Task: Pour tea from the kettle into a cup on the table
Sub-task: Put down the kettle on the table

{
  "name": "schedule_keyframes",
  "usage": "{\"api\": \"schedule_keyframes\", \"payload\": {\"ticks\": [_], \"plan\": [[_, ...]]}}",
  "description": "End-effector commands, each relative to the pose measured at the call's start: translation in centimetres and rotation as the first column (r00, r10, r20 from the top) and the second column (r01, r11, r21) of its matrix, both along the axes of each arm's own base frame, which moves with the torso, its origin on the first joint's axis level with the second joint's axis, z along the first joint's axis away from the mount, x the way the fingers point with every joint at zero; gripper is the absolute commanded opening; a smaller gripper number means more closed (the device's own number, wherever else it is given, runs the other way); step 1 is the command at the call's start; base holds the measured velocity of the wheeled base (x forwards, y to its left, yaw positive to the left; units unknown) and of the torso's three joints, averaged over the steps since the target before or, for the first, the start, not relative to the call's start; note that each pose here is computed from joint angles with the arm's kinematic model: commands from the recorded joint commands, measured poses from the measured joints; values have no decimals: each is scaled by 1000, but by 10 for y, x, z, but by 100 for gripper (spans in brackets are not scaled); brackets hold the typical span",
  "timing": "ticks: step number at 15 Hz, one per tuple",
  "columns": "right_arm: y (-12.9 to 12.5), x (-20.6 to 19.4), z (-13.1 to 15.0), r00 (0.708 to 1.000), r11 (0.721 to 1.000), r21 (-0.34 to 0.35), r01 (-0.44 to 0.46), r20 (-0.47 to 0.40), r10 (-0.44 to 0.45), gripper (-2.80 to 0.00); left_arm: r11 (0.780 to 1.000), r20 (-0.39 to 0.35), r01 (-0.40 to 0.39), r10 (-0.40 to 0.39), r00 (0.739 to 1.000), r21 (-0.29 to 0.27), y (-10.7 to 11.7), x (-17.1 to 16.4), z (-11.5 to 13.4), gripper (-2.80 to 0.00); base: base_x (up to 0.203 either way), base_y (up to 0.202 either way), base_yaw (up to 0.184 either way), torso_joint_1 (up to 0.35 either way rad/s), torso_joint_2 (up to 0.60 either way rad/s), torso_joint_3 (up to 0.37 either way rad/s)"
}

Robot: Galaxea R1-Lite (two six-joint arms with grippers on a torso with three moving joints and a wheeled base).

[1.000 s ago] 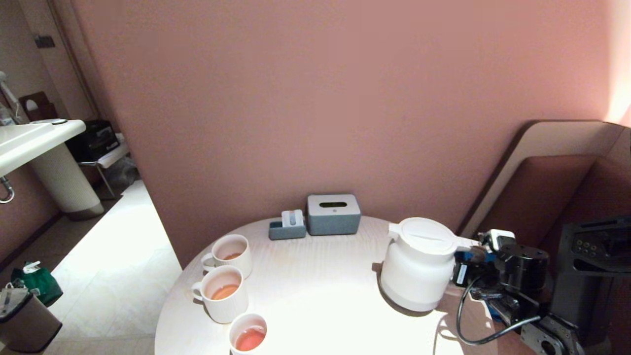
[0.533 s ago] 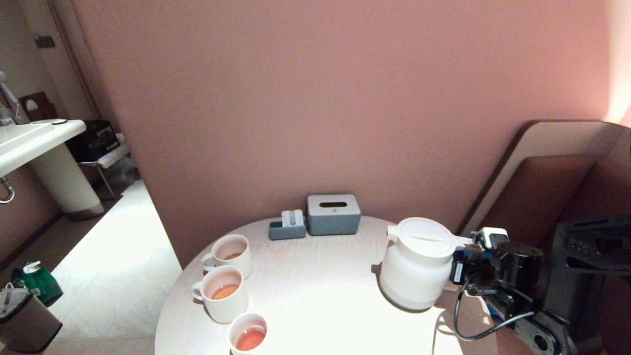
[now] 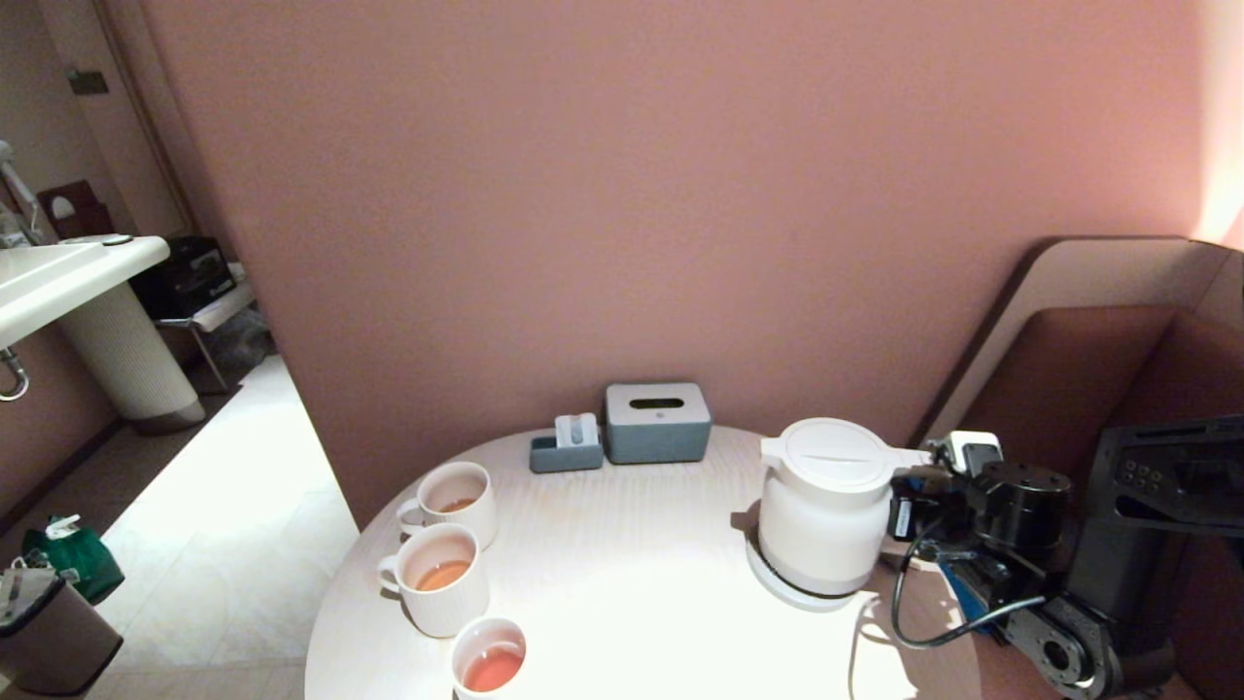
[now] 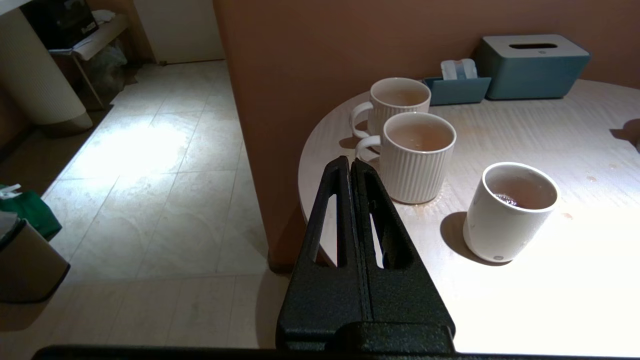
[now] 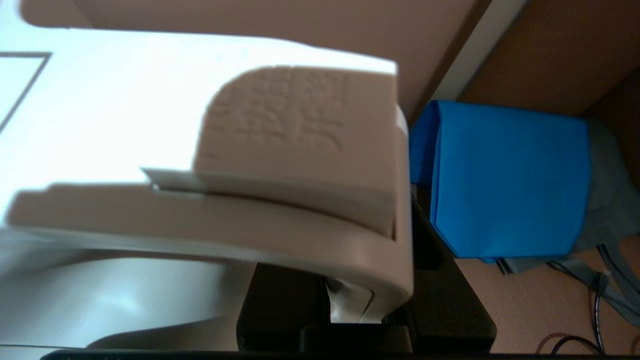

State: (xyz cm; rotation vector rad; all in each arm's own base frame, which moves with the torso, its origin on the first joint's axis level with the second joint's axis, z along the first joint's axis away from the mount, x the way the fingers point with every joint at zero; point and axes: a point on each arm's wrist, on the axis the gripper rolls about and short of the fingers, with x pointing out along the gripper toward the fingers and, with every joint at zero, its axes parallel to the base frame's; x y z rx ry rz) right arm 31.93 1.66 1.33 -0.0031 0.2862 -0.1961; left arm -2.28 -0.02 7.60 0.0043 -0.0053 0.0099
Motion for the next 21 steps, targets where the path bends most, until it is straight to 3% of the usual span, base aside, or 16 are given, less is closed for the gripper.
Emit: {"api": "schedule_keyframes", "payload": {"ticks": [1,7,21], "plan": [[0,1,-5,1000,1000,0,0,5,0,-280,1000,-1,-1,1,1000,0,0,0,0,-280,0,0,0,0,0,0],[8,-6,-18,999,1000,0,-22,-47,22,-280,1000,-1,-1,1,1000,0,0,0,0,-280,0,0,0,0,0,0],[8,-7,-13,999,1000,-1,-21,-33,21,-280,1000,-1,-1,1,1000,0,0,0,0,-280,0,0,0,0,0,0]]}}
